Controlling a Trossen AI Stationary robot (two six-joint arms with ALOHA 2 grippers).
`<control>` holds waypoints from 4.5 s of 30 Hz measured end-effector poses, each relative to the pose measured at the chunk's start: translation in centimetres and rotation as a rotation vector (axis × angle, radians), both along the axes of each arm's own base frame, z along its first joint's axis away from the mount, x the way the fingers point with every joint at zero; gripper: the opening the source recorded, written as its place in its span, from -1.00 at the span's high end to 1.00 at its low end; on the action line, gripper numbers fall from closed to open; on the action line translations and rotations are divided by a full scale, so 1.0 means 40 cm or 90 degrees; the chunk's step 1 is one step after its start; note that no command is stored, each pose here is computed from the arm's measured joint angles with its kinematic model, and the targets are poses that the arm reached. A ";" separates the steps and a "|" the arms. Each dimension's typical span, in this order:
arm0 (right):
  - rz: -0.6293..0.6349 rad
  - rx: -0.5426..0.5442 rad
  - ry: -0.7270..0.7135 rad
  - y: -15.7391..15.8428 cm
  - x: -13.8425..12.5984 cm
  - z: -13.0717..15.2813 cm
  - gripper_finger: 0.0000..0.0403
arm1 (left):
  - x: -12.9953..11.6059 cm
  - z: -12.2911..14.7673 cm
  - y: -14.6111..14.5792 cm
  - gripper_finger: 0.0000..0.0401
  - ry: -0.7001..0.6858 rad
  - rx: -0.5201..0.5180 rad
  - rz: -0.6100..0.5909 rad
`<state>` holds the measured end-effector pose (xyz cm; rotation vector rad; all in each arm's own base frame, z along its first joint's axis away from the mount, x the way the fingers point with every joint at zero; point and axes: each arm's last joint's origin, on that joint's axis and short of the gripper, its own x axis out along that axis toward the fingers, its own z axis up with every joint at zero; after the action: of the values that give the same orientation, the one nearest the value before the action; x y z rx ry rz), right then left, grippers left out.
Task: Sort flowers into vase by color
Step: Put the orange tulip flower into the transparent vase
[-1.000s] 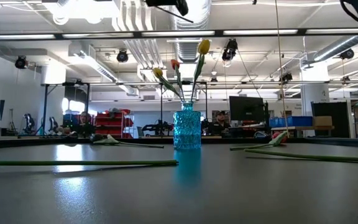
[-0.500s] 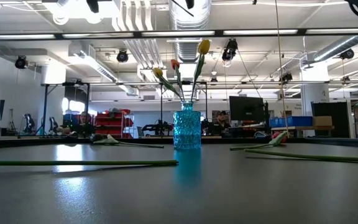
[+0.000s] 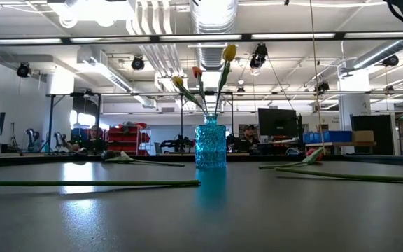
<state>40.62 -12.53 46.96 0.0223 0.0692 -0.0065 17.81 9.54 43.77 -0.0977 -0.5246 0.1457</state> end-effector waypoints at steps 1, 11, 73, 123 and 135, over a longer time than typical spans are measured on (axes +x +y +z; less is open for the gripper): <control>0.002 -0.001 -0.002 0.003 0.004 -0.002 0.95 | 0.002 0.015 0.000 0.56 0.001 0.008 -0.004; 0.009 -0.015 -0.009 0.011 0.018 -0.008 0.95 | 0.024 0.103 0.008 0.72 0.061 0.058 -0.017; -0.218 -0.026 0.004 -0.006 -0.115 0.086 0.94 | 0.108 0.011 0.063 0.37 0.189 -0.049 -0.081; -0.233 0.054 -0.270 -0.405 -0.383 -0.415 0.96 | 0.022 0.029 0.017 0.23 0.217 -0.089 -0.045; -0.192 0.072 -0.240 -0.468 -0.296 -0.504 0.96 | 0.022 0.028 0.017 0.23 0.216 -0.098 -0.048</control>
<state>28.79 -31.24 26.81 0.1459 -0.3109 -0.2991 18.68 10.21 44.90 -0.2381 -0.1709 0.1257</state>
